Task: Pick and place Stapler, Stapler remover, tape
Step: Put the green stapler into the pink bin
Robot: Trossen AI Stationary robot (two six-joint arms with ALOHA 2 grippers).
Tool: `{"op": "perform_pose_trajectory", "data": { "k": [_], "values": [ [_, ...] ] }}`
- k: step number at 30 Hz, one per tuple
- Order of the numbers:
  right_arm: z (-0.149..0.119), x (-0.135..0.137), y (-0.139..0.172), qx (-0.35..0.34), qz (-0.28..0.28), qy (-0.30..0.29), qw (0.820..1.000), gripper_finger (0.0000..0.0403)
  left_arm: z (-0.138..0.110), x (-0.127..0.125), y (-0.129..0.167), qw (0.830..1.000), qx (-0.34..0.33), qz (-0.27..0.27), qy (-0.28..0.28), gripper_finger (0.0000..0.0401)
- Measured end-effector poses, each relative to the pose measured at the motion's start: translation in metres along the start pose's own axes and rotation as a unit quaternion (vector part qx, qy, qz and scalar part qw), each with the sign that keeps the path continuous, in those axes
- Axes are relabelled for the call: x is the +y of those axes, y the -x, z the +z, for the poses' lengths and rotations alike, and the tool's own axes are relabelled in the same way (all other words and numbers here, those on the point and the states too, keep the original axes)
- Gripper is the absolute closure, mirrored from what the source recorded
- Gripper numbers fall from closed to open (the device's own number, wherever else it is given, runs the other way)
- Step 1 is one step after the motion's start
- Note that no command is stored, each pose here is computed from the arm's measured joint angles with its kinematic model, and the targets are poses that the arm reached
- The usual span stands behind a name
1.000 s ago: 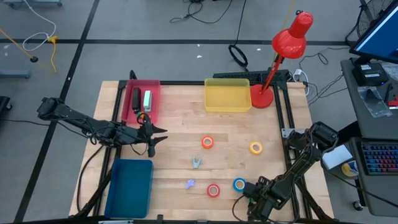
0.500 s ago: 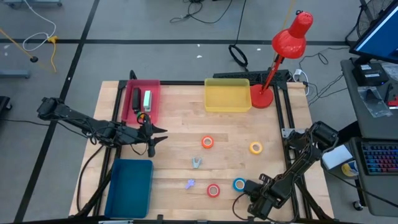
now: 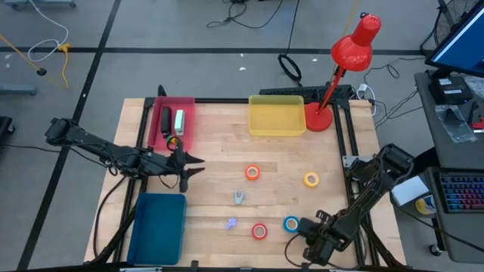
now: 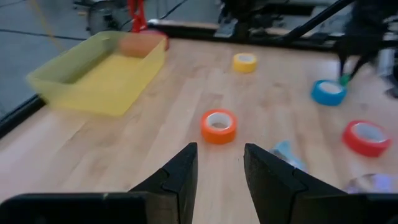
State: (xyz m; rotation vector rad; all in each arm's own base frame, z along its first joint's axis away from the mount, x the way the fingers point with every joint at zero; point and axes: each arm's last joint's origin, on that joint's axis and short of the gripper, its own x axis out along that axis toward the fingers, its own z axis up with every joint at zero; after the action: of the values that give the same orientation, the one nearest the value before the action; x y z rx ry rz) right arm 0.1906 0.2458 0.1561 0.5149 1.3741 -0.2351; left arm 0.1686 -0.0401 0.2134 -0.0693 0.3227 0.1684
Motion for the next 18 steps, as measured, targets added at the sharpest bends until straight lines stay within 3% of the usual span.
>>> {"op": "perform_pose_trajectory", "data": {
  "k": [5, 10, 18],
  "values": [
    [0.009, -0.001, 0.023, -0.077, 0.022, 0.027, 0.996, 0.0358, 0.005, -0.006, -0.005, 0.999, -0.024, -0.048, -0.003, 0.027],
    [0.03, -0.008, 0.046, -0.168, 0.019, 0.083, 0.982, 0.0357, 0.009, -0.014, -0.016, 0.995, -0.059, -0.08, -0.024, 0.027],
    [0.096, -0.019, 0.065, -0.293, -0.025, 0.23, 0.928, 0.0356, 0.014, -0.026, -0.033, 0.984, -0.121, -0.122, -0.04, 0.027]
  ]
}}
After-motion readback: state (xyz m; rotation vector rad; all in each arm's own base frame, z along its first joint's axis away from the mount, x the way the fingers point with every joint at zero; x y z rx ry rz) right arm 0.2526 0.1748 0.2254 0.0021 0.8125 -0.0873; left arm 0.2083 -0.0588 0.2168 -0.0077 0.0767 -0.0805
